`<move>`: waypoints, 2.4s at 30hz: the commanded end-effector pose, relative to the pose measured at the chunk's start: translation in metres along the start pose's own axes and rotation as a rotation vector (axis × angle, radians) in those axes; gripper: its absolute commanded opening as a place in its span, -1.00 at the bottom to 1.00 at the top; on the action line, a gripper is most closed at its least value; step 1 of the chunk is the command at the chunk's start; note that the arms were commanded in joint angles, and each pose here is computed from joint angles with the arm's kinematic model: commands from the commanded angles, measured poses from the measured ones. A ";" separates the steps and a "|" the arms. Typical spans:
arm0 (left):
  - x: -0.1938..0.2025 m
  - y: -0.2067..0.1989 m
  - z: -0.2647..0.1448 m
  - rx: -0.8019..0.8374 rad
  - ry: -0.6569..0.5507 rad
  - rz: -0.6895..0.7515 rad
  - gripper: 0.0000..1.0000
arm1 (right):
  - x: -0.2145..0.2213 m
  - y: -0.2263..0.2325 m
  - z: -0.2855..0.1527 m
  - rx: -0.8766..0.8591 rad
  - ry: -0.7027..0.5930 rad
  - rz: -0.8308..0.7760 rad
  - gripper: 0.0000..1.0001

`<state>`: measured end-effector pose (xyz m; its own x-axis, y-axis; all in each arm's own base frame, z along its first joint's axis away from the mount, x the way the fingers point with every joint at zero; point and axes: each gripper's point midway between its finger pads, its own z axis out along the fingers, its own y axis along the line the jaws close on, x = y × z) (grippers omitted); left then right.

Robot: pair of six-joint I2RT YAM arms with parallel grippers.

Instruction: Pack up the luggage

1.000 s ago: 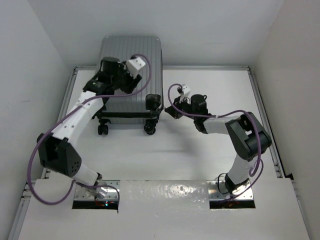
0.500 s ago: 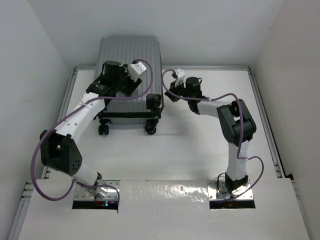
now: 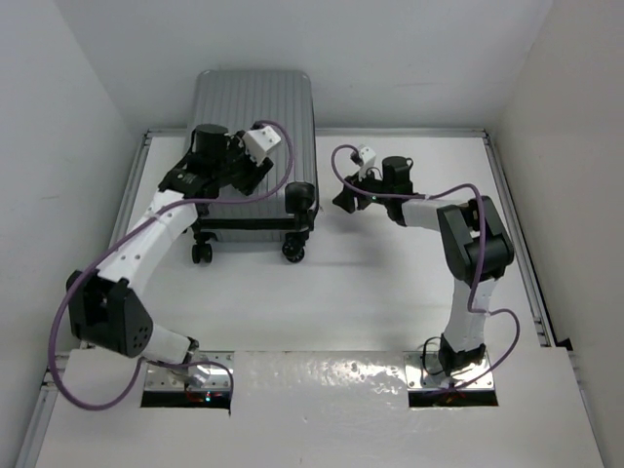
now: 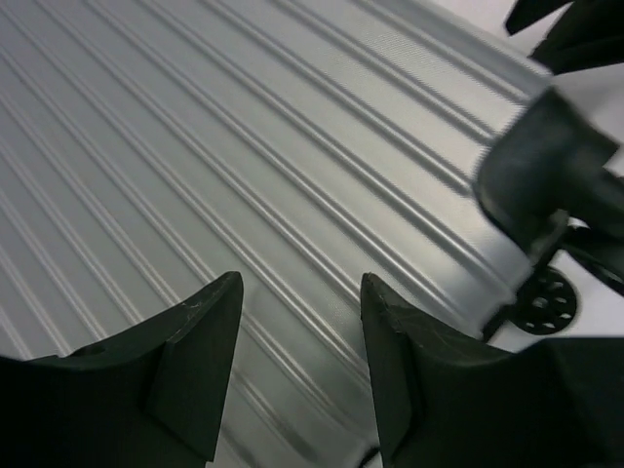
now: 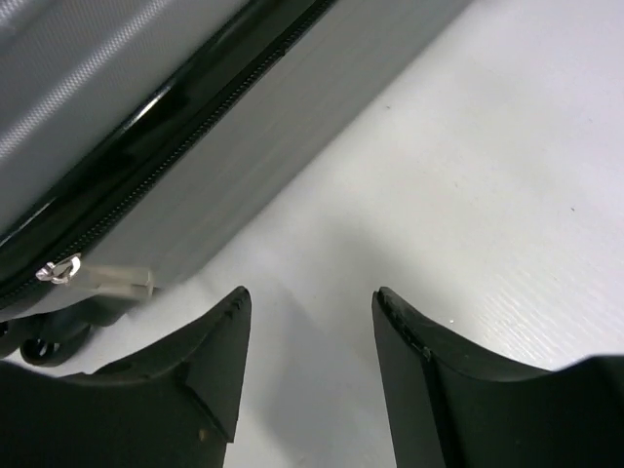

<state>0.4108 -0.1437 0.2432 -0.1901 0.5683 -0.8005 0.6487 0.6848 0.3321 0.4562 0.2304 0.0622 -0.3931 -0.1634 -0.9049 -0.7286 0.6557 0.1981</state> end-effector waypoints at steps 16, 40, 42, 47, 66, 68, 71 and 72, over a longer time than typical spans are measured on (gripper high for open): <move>0.230 0.198 -0.089 -0.612 0.377 -0.816 -0.08 | -0.082 -0.058 0.076 0.478 -0.082 0.203 -0.07; -0.035 0.207 0.139 0.024 -0.372 -0.655 0.21 | -0.097 0.170 0.057 0.098 -0.196 0.084 -0.17; -0.051 0.271 0.094 -0.203 -0.435 -0.665 0.26 | -0.085 0.144 0.049 0.137 -0.179 0.147 -0.16; -0.070 0.329 -0.052 -0.697 -0.302 -0.359 0.30 | -0.044 0.099 0.005 0.223 -0.111 0.212 -0.06; 0.000 -0.140 -0.086 0.290 0.288 -0.324 0.88 | 0.004 0.133 -0.070 0.248 -0.002 0.115 0.24; 0.001 -0.138 -0.081 0.255 0.295 -0.342 0.99 | 0.012 0.145 -0.068 0.194 0.006 0.100 0.25; 0.014 -0.135 -0.076 0.214 0.340 -0.354 0.99 | 0.012 0.166 -0.063 0.080 -0.020 0.066 0.26; 0.018 -0.137 -0.076 0.216 0.356 -0.355 0.99 | 0.011 0.170 -0.061 0.048 -0.036 0.042 0.26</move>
<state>0.2647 -0.1982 0.2141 -0.6039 0.5225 -0.6020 0.6853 0.7260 -0.0573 0.2997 0.2766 0.0912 -0.4811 -0.1196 -0.8685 -0.5876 0.7792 0.2182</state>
